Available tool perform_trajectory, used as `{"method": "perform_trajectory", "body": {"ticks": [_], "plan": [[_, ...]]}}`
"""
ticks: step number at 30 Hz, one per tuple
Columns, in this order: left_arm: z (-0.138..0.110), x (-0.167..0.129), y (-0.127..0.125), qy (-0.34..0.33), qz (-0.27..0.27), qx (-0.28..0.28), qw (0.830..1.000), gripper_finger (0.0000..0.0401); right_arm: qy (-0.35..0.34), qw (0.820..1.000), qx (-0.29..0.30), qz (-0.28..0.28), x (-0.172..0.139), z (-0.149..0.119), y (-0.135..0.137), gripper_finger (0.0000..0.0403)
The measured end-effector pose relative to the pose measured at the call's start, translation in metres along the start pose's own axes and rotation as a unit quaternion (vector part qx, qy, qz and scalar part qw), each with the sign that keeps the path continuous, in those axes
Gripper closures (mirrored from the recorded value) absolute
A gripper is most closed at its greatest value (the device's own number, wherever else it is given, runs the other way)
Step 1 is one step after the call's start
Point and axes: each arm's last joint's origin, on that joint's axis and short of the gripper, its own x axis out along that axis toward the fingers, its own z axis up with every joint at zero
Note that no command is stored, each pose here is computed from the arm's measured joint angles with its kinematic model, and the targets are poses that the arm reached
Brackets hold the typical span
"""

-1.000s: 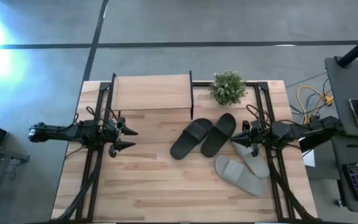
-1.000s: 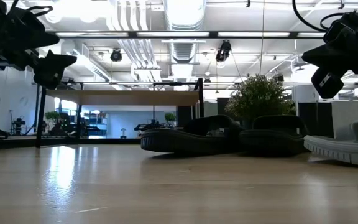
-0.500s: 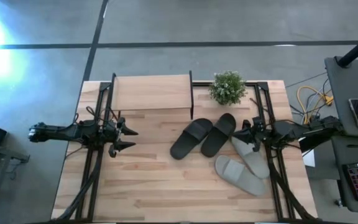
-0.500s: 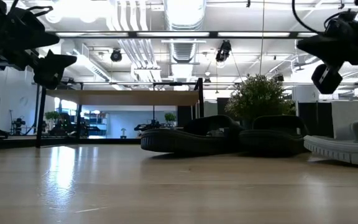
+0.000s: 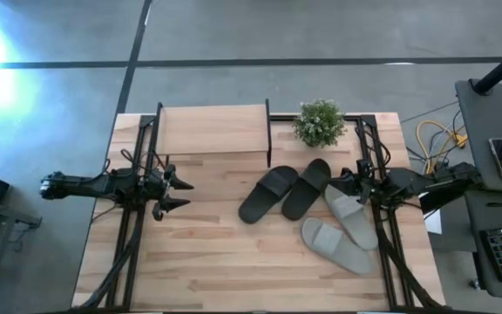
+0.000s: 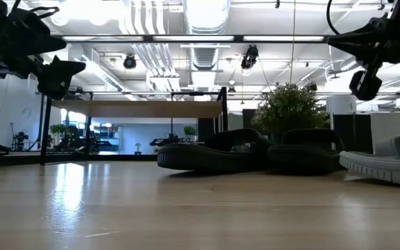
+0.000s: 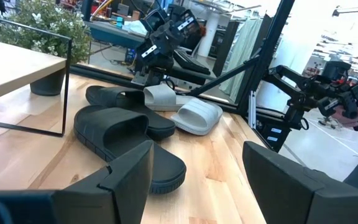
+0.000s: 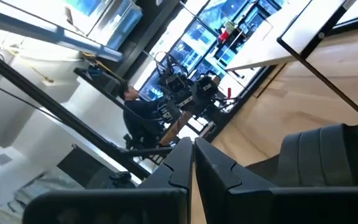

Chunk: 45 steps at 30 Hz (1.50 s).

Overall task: Pick and place slides into the shelf
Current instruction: Put the right black slipper on the shelf

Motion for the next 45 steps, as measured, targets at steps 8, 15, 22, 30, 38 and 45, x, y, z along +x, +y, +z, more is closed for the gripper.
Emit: {"method": "perform_trajectory", "body": {"ticks": [8, 15, 22, 30, 38, 45], "plan": [[0.000, 0.000, 0.000, 0.000, 0.000, 0.000, 1.000, 0.0168, 0.005, 1.000, -0.002, -0.005, 0.000, -0.001, -0.001, 0.0392], [0.000, 0.000, 0.000, 0.000, 0.000, 0.000, 1.000, 0.0168, 0.005, 1.000, -0.002, -0.005, 0.000, -0.001, -0.001, 0.0392], [0.000, 0.000, 0.000, 0.000, 0.000, 0.000, 1.000, 0.0168, 0.004, 1.000, -0.002, -0.004, 0.000, -0.001, -0.001, 0.0392], [0.000, 0.000, 0.000, 0.000, 0.000, 0.000, 1.000, 0.0168, -0.053, 0.998, 0.012, -0.029, 0.000, 0.004, 0.000, 0.0392], [0.000, 0.000, 0.000, 0.000, 0.000, 0.000, 1.000, 0.0168, -0.156, 0.985, 0.042, -0.062, -0.002, 0.014, 0.002, 0.0392], [0.017, -0.002, -0.005, -0.087, -0.023, -0.030, 0.995, 0.0168, -0.151, 0.979, 0.132, -0.034, -0.002, 0.014, 0.003, 0.0392]]}}
